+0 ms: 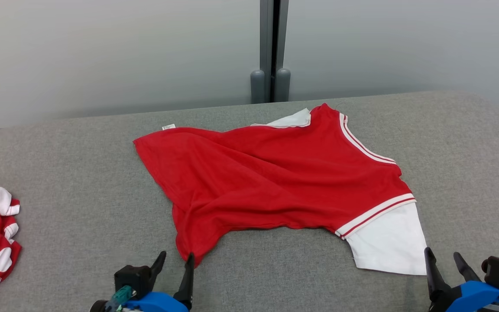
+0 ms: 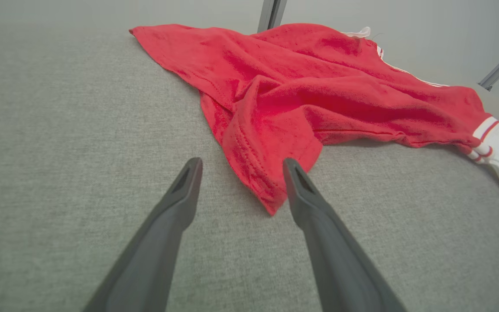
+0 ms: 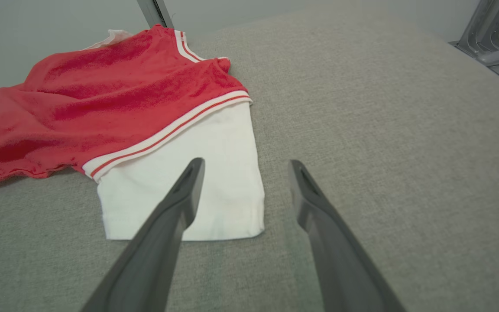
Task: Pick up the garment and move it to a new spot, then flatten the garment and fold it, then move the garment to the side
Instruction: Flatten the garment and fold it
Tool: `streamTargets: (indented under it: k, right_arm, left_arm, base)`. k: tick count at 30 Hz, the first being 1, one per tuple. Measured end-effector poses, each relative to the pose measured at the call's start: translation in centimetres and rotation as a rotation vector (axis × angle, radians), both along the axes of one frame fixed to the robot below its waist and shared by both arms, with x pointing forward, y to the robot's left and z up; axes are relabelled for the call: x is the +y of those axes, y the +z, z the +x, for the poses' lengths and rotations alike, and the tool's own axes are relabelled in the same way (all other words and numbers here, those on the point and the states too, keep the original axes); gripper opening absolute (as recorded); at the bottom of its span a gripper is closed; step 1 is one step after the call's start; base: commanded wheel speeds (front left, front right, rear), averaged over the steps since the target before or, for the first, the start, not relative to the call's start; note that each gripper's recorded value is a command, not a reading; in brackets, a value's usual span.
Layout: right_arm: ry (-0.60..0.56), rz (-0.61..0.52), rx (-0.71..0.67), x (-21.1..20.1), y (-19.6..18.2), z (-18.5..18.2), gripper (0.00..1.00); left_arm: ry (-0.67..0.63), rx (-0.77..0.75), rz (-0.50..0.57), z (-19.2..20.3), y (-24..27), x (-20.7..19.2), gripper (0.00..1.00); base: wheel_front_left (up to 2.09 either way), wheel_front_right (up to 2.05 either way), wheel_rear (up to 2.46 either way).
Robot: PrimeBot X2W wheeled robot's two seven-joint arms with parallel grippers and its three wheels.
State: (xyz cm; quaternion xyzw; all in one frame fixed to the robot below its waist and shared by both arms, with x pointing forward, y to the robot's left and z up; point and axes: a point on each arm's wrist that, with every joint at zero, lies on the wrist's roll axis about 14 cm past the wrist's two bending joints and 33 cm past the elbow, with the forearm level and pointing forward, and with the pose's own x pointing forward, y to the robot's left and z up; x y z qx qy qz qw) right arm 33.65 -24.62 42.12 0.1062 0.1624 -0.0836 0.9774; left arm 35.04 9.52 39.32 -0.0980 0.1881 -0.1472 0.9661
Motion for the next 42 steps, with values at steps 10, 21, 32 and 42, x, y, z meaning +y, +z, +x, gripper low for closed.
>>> streamTargets:
  k: [10,21,32,42]
  right_arm:
    - [-0.012,0.009,0.133,-0.3,-3.7,0.5,1.00]
    - [0.022,-0.010,0.233,0.5,-6.4,0.9,1.00]
    - [0.069,-0.008,0.264,1.7,-7.1,1.3,0.00]
    - [0.042,0.017,0.159,1.8,-5.0,2.6,0.00]
  left_arm:
    - [-0.068,0.108,-0.011,0.0,-2.5,-2.6,1.00]
    - [-0.021,0.132,-0.019,1.0,-3.1,-2.3,1.00]
    - [-0.050,0.104,-0.033,1.1,-2.7,-3.0,0.00]
    - [-0.053,-0.028,-0.056,2.8,0.3,-2.8,0.00]
  base:
    - [0.00,0.00,0.00]
    - [0.00,0.00,0.00]
    - [0.00,0.00,0.00]
    - [0.00,0.00,0.00]
